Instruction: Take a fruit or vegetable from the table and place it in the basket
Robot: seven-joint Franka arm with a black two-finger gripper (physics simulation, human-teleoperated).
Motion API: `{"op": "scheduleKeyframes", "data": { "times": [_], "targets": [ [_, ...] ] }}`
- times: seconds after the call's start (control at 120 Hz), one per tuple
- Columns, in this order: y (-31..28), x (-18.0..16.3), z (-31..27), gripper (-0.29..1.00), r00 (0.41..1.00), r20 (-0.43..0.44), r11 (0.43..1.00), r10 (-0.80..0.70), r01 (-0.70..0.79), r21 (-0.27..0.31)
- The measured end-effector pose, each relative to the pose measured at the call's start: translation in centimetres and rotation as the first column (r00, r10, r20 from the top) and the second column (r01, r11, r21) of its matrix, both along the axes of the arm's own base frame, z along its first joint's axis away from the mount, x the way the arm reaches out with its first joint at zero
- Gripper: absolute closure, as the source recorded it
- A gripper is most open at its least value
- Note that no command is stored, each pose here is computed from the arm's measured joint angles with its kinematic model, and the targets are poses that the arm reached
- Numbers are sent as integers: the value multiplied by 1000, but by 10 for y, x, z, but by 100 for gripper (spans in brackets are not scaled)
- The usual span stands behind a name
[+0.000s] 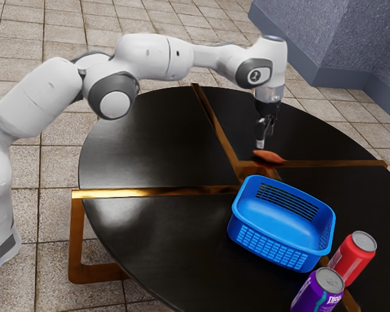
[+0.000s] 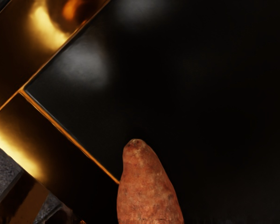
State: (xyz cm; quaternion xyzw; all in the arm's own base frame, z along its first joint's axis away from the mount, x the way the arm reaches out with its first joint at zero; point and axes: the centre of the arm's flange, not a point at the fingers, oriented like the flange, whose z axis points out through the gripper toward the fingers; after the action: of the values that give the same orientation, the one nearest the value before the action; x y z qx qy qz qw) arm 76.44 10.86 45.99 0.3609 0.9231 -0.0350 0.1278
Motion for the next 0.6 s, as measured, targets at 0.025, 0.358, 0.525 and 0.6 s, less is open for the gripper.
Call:
{"op": "scheduleKeyframes", "data": {
  "times": [0.025, 0.358, 0.525, 0.6],
  "targets": [
    [-2, 3, -4, 0, 1000, 9, 1000, -2, 2, -3],
    [-8, 16, -14, 0, 996, 80, 999, 35, -32, -39],
    [0, 18, -27, 0, 995, 71, 997, 66, -63, -55],
    [-3, 20, -37, 0, 996, 64, 996, 68, -64, -65]
  ]
}}
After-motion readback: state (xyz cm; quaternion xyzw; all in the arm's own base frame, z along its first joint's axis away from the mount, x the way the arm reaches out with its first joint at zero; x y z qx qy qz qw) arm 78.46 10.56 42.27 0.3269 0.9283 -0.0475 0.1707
